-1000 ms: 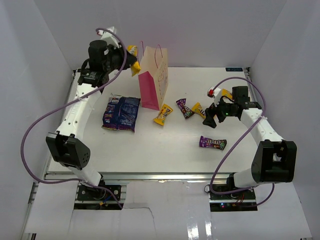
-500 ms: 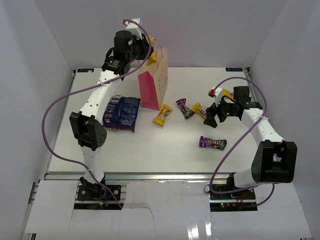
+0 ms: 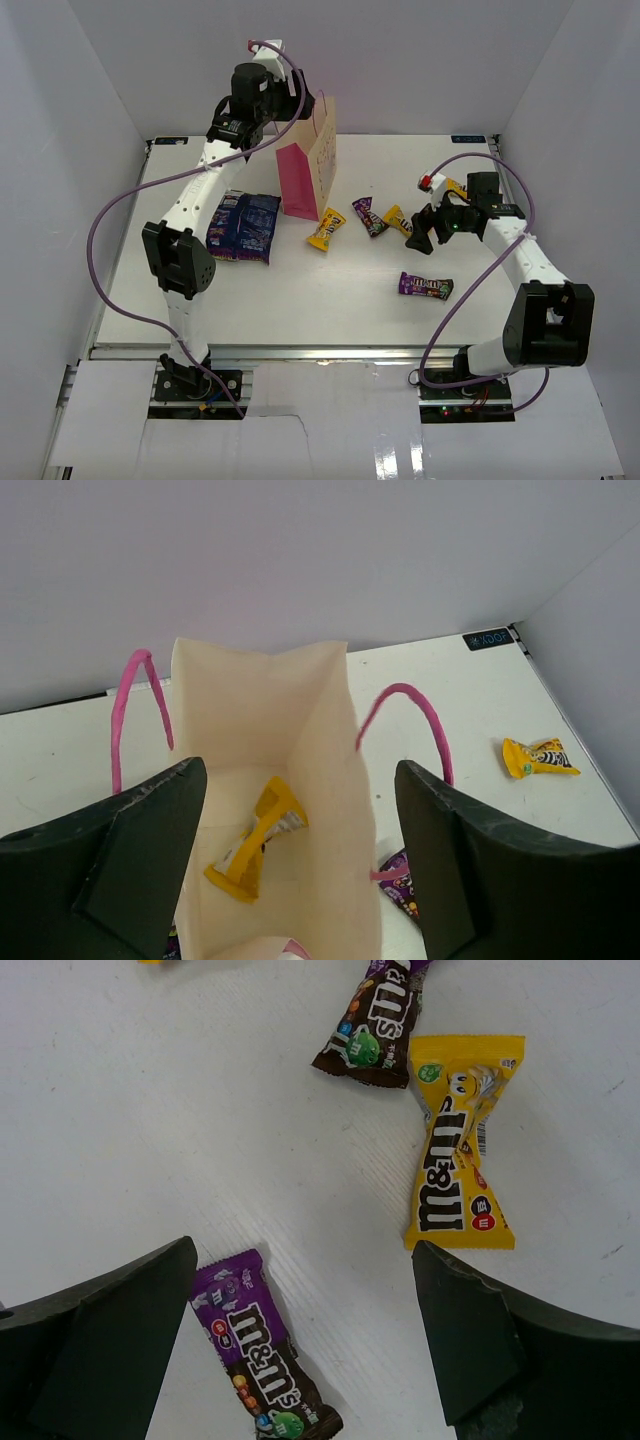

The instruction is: Place the snacks into the paper bag

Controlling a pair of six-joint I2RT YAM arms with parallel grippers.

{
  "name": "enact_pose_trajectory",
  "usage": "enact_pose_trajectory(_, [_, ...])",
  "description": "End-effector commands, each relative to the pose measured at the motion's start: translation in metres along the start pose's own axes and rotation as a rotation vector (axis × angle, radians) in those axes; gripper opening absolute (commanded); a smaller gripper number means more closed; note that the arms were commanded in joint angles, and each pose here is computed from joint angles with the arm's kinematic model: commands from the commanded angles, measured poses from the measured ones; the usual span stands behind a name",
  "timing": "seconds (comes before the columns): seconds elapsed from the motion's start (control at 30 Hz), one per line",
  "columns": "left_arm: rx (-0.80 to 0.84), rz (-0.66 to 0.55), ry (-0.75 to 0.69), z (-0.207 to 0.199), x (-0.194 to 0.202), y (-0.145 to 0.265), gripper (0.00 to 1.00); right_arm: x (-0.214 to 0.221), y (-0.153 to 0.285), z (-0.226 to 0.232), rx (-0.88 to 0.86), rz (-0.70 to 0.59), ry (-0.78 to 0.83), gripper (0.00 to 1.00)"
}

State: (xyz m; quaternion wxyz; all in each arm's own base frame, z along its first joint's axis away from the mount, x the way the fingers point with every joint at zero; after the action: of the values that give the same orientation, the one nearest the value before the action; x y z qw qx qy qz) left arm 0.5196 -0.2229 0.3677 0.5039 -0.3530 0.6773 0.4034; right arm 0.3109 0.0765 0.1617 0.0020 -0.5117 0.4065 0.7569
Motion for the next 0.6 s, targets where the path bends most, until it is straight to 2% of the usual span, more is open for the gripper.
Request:
enact_pose_trajectory(0.0, [0.028,-0.099,0.001,-0.013,-0.044,0.027,0.87,-0.013,0.000,-0.012,0.059,-0.038,-0.068,0.95])
enact_pose_trajectory(0.1, [0.065,-0.133,0.008,-0.023,-0.063,0.048,0.88,-0.018,-0.004,-0.035,0.202,-0.037,-0.167,0.97])
enact_pose_trajectory(0.17, [0.070,-0.113,0.016,-0.024,-0.058,0.059,0.91,-0.019,-0.009,-0.049,0.276,-0.018,-0.168,0.98])
enact_pose_trajectory(0.23, [0.073,-0.142,0.019,-0.028,-0.069,0.090,0.94,-0.023,-0.012,-0.058,0.312,-0.004,-0.120,0.98])
enact_pose_trajectory(0.27, [0.061,-0.082,0.031,-0.023,-0.042,0.089,0.95,-0.018,-0.018,-0.064,0.300,0.027,-0.078,0.96])
enact_pose_trajectory(0.3, [0.067,-0.120,0.043,-0.027,-0.053,0.118,0.96,-0.019,-0.023,-0.063,0.260,0.031,-0.042,0.96])
enact_pose_trajectory(0.33, [0.062,-0.112,0.055,-0.027,-0.044,0.127,0.96,-0.019,-0.026,-0.065,0.240,0.041,-0.011,0.96])
enact_pose_trajectory(0.37, [0.041,-0.041,0.074,-0.020,-0.006,0.127,0.97,-0.018,-0.034,-0.066,0.202,0.048,0.012,0.96])
enact_pose_trajectory(0.4, [0.044,-0.077,0.100,-0.023,-0.012,0.155,0.98,-0.014,-0.041,-0.069,0.166,0.067,0.072,0.98])
enact_pose_trajectory(0.43, [0.039,-0.065,0.117,-0.022,0.001,0.164,0.98,-0.017,-0.041,-0.069,0.158,0.062,0.106,0.98])
enact_pose_trajectory(0.47, [0.004,0.001,0.139,-0.013,0.039,0.166,0.98,-0.015,-0.048,-0.073,0.148,0.082,0.113,1.00])
enact_pose_trajectory(0.5, [-0.009,0.011,0.154,-0.011,0.049,0.175,0.98,-0.013,-0.053,-0.076,0.144,0.097,0.118,1.00])
enact_pose_trajectory(0.53, [-0.015,-0.017,0.178,-0.012,0.048,0.194,0.98,-0.012,-0.057,-0.079,0.136,0.114,0.127,0.99])
enact_pose_trajectory(0.57, [-0.044,-0.007,0.195,-0.007,0.058,0.200,0.98,-0.010,-0.065,-0.087,0.135,0.138,0.118,0.92])
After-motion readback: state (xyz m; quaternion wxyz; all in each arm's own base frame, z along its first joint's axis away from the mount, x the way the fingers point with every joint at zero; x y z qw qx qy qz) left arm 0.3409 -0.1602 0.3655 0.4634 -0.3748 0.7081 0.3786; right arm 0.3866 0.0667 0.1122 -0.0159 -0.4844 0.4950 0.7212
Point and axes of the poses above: each gripper's point midway between its finger pads, its own y axis back along the fingers, its own z axis along the line the jaws close on, x = y × z, the point moved 4 cm from there along y, back along the fingers, and after that the axes turned 5 degrees about -y, right-handed, at the moved point
